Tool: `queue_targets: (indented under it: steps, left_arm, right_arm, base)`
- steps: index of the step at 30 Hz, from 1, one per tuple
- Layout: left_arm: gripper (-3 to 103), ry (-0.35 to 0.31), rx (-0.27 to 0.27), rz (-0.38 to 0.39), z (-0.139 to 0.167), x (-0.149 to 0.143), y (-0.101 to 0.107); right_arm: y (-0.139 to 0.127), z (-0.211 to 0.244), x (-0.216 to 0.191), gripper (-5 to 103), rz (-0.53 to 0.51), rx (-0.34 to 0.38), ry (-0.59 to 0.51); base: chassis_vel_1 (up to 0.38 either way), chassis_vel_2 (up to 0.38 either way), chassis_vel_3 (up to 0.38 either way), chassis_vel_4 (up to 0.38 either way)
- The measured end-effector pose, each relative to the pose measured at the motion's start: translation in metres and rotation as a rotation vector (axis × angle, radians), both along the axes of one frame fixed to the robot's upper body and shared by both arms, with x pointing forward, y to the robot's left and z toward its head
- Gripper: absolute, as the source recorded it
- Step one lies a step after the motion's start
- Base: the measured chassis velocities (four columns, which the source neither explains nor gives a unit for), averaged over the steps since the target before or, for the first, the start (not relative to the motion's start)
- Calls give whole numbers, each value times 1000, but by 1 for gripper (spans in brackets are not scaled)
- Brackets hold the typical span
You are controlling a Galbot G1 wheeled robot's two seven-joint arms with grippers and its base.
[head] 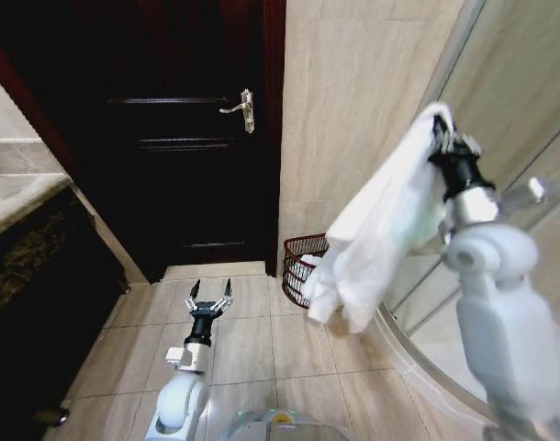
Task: Discard the used towel into the hamper.
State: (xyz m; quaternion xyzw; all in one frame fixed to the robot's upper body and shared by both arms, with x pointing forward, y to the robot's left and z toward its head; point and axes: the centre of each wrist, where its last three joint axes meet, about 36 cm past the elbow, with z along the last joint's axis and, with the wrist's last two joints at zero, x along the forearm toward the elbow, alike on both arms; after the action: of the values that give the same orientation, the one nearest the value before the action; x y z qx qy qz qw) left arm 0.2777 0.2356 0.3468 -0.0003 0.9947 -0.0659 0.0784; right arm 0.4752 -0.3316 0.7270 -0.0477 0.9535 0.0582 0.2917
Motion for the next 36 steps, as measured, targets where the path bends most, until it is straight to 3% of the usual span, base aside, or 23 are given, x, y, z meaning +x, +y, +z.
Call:
queue_targets:
  steps: [6, 10, 15, 20, 26, 36]
  left_arm:
    - [100, -9, 3, 6, -1, 1, -2]
    - [100, -21, 3, 9, 4, 4, -6]
    - [100, -13, 2, 22, 10, -3, -5]
    - [100, -13, 14, 70, 12, -12, 14]
    - [100, -29, 19, 78, 17, -10, 20]
    - [100, -34, 25, 65, 19, -13, 20]
  right_arm:
    - [-16, 49, 38, 4, 8, 16, -7]
    - [-11, 72, 73, 4, 19, 24, 2]
    - [14, 112, 123, 4, 46, 47, -20]
    - [45, 158, 164, 4, 32, 53, -63]
    - [49, 150, 182, 4, 2, 30, -46]
    - [38, 43, 189, 4, -13, 21, 96]
  base:
    - [0, 0, 0, 0]
    - [0, 0, 0, 0]
    - [0, 0, 0, 0]
    - [0, 0, 0, 0]
    - [0, 0, 0, 0]
    - [0, 0, 0, 0]
